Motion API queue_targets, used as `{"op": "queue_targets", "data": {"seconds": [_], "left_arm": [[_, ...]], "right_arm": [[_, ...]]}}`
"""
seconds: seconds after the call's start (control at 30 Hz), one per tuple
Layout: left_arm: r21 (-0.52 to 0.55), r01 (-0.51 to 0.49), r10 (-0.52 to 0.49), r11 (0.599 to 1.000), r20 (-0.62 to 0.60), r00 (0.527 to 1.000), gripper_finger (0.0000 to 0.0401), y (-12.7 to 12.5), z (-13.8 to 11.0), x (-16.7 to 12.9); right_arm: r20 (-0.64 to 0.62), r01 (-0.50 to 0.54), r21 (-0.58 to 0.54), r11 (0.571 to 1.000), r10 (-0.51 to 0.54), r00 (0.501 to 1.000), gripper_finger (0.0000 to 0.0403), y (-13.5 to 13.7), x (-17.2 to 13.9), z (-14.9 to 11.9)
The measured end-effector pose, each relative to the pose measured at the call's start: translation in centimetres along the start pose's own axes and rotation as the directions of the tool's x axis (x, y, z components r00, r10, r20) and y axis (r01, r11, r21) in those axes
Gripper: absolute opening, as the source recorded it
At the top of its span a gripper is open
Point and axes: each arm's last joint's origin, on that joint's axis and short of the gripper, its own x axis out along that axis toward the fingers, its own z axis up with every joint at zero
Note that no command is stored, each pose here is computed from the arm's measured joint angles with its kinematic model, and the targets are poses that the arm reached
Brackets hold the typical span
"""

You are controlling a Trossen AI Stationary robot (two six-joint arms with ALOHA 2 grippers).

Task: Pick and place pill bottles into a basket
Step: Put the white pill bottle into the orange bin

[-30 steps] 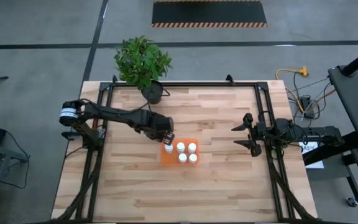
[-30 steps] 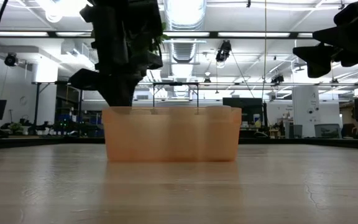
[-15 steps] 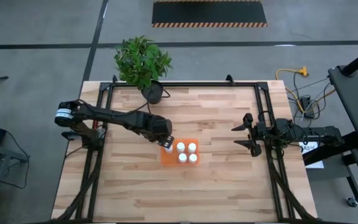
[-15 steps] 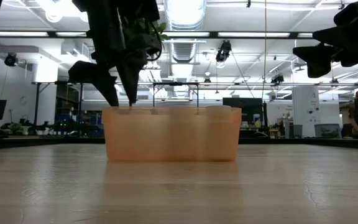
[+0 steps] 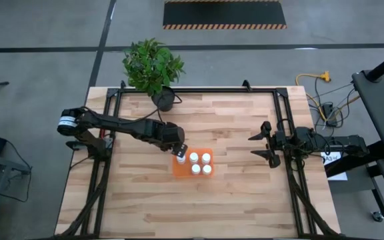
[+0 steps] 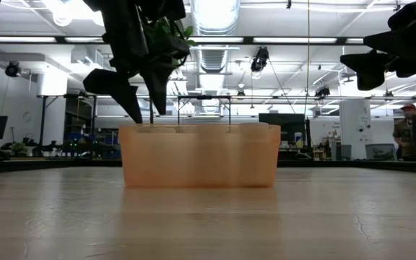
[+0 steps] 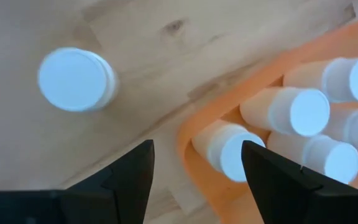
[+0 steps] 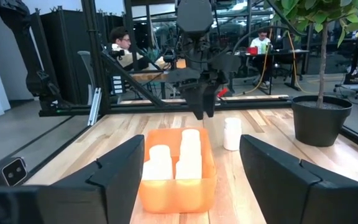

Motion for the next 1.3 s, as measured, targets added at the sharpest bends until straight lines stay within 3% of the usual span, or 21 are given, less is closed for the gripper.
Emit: {"op": "queue_targets", "data": {"seconds": [0.2, 0.5, 0.87, 1.3], "left_arm": [[-0.015, -0.020, 0.020, 1.000, 0.032, 0.999, 0.0224, 0.1, 0.2, -0.1], [-0.136, -0.022, 0.028, 0.991, 0.043, 0.999, 0.0224, 0.2, 0.2, -0.2], [-0.126, -0.210, 0.225, 0.970, 0.124, 0.966, 0.0224, 2.3, 0.2, -1.4], [-0.129, -0.231, 0.248, 0.964, 0.143, 0.958, 0.0224, 3.1, 0.8, 0.0]], "right_arm": [[0.000, 0.000, 0.000, 1.000, 0.000, 1.000, 0.0249, 0.0, 0.0, 0.0], [0.000, 0.000, 0.000, 1.000, 0.000, 1.000, 0.0256, 0.0, 0.0, 0.0], [0.001, 0.001, 0.000, 1.000, -0.001, 1.000, 0.0250, 0.0, 0.0, 0.0], [0.001, 0.000, 0.000, 1.000, 0.000, 1.000, 0.0250, 0.0, 0.0, 0.0]]}}
